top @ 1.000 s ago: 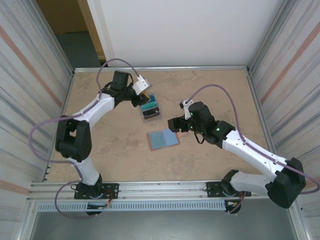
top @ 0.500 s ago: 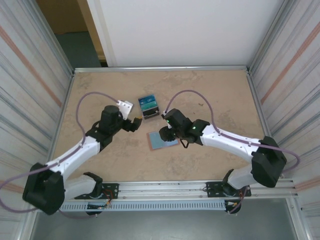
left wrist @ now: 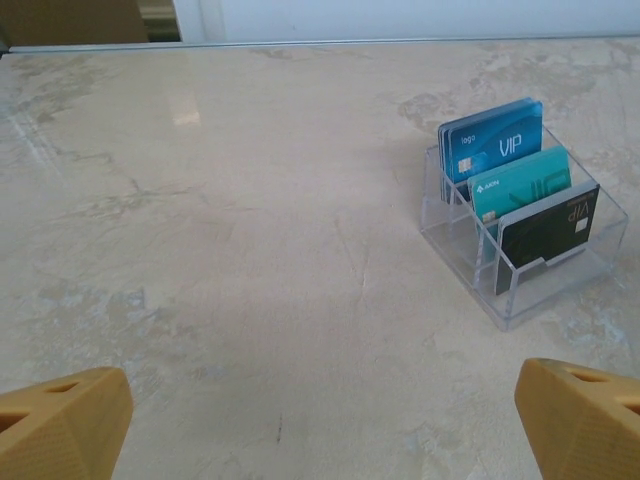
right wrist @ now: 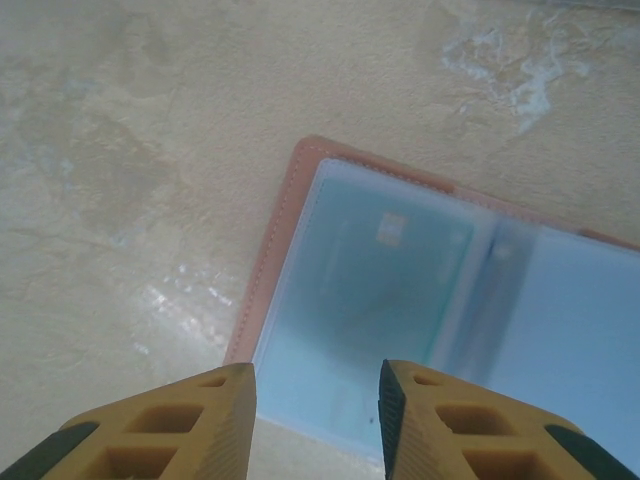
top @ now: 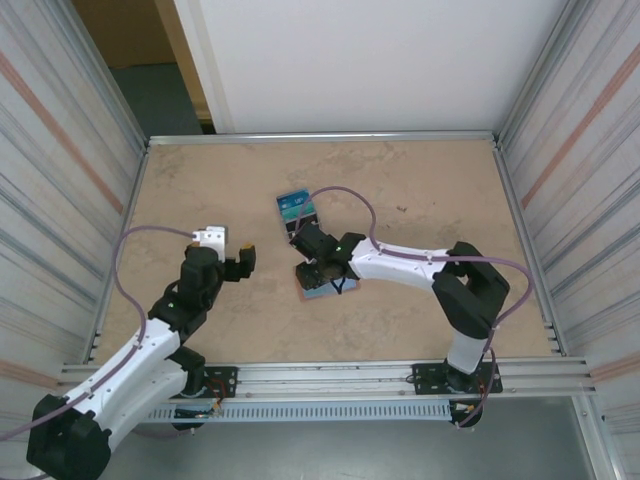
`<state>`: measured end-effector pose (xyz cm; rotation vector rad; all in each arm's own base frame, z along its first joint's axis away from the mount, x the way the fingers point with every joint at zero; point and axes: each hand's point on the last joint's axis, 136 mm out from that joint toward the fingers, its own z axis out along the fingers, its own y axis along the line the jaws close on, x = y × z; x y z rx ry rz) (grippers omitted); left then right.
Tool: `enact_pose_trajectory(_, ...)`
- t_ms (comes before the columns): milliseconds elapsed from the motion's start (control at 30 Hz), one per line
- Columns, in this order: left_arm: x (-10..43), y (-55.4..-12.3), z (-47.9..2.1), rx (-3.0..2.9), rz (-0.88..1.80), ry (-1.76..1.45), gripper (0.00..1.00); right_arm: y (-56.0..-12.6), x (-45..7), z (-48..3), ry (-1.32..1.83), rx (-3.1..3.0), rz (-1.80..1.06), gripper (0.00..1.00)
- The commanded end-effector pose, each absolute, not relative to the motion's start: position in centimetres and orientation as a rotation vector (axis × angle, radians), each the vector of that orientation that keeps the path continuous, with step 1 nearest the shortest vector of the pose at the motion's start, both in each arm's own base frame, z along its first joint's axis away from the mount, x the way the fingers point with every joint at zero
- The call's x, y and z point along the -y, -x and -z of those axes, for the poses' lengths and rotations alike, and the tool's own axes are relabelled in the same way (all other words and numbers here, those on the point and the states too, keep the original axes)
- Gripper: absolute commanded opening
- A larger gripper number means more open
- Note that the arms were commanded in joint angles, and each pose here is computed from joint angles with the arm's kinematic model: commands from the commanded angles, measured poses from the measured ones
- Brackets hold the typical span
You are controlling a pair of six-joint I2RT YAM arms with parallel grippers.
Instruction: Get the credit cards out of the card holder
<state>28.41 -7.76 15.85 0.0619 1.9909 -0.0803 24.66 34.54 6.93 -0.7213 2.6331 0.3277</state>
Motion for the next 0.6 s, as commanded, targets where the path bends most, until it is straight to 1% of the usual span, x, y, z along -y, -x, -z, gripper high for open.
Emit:
enact_pose_trajectory(0, 7.1, -28.4, -16.0, -1.984, 0.087, 0.01, 0.99, -24.9, -34.6, -6.2, 0.777, -2.646, -0.257, 0.4)
enact_pose_trajectory(133, 7.5, -28.6, -16.1, -1.987, 0.106, 0.001, 0.99, -25.0, -34.9, -5.3, 0.797, -2.652, -0.212, 0.44)
enact_pose_trajectory(367, 7.7, -28.8, -15.1, -2.029, 0.107, 0.003, 0.99, -24.8, -34.7, -3.8, 0.81, -2.678, -0.159, 0.54)
enact_pose_trajectory(567, 8.0, -28.9, -15.1, -2.033, 0.12, -0.003, 0.99, -24.6, -34.4, -3.2, 0.802, -2.693, -0.155, 0.55)
